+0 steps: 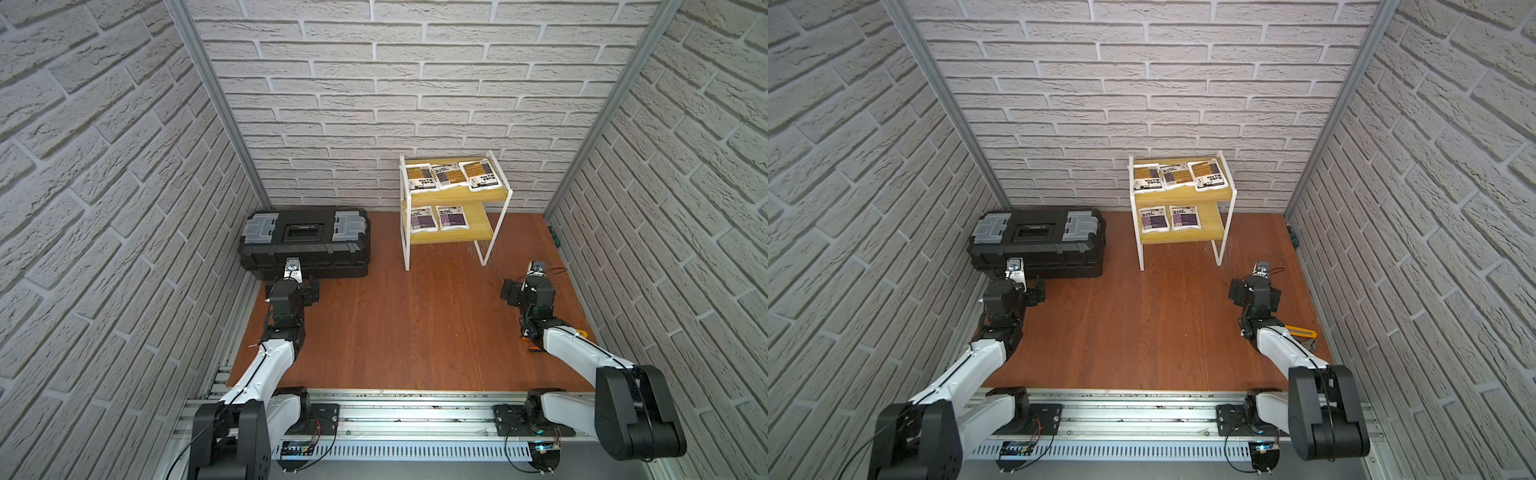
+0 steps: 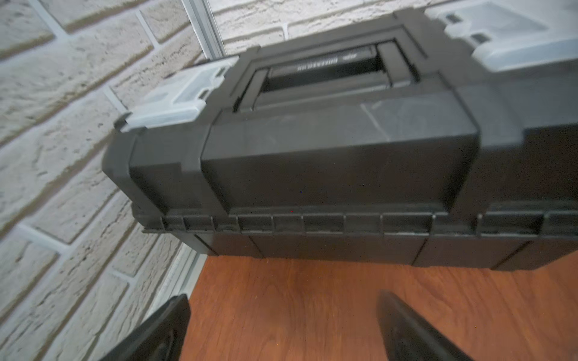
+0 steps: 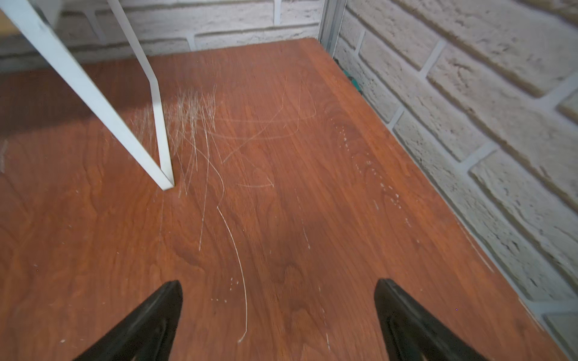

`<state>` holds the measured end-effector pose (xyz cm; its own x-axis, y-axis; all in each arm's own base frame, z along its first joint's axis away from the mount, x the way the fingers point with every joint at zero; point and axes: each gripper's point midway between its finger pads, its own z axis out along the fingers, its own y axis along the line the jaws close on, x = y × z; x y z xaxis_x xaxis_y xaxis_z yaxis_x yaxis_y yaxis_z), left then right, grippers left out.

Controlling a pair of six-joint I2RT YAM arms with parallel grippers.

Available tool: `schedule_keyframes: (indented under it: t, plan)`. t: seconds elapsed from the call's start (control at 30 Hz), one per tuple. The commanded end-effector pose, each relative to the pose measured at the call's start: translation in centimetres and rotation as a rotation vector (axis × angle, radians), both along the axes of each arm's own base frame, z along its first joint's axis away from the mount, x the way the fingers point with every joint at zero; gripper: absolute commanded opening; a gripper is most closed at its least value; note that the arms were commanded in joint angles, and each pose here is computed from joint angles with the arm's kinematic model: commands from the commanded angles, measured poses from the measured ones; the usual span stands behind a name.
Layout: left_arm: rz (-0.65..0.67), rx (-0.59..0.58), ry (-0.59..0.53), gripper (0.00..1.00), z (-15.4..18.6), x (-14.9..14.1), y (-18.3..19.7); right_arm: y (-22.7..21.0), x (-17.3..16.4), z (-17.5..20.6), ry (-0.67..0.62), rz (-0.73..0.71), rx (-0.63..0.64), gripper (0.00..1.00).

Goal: Place the bagged coffee beans on the shelf by color
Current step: Reset both arms

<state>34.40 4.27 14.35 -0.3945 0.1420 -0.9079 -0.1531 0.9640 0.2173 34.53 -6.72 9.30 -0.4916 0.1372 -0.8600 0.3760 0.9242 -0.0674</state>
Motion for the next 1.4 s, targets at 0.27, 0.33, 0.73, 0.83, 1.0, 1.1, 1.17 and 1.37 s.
schedule_keyframes:
  t: [0.27, 0.33, 0.73, 0.83, 1.0, 1.1, 1.17, 1.37]
  plan:
    - [-0.093, -0.069, -0.029, 0.99, -4.8, 4.6, -0.9, 3.7, 4.2, 0.6, -0.252, 0.237, -0.063, 1.00]
    - [-0.107, -0.070, -0.029, 0.98, -5.3, 5.1, -1.0, 4.2, 4.2, 0.1, -0.164, 0.256, -0.063, 1.00]
    - [-0.112, -0.098, 0.012, 0.99, -5.9, 5.3, -0.8, 4.0, 4.8, 0.2, -0.163, 0.245, -0.064, 1.00]
    - [-0.112, -0.094, 0.004, 0.98, -5.7, 5.3, -0.8, 4.0, 4.7, 0.2, -0.162, 0.245, -0.063, 1.00]
    - [-0.110, -0.085, 0.002, 0.99, -5.7, 5.2, -0.9, 4.0, 4.7, 0.2, -0.158, 0.245, -0.063, 1.00]
    - [-0.111, -0.085, 0.003, 0.99, -5.7, 5.2, -0.9, 4.0, 4.7, 0.2, -0.156, 0.245, -0.062, 1.00]
    - [-0.110, -0.085, 0.003, 0.99, -5.7, 5.2, -0.9, 4.0, 4.8, 0.1, -0.153, 0.246, -0.063, 1.00]
    - [-0.111, -0.085, 0.002, 0.98, -5.7, 5.2, -0.9, 4.0, 4.9, 0.0, -0.147, 0.248, -0.056, 1.00]
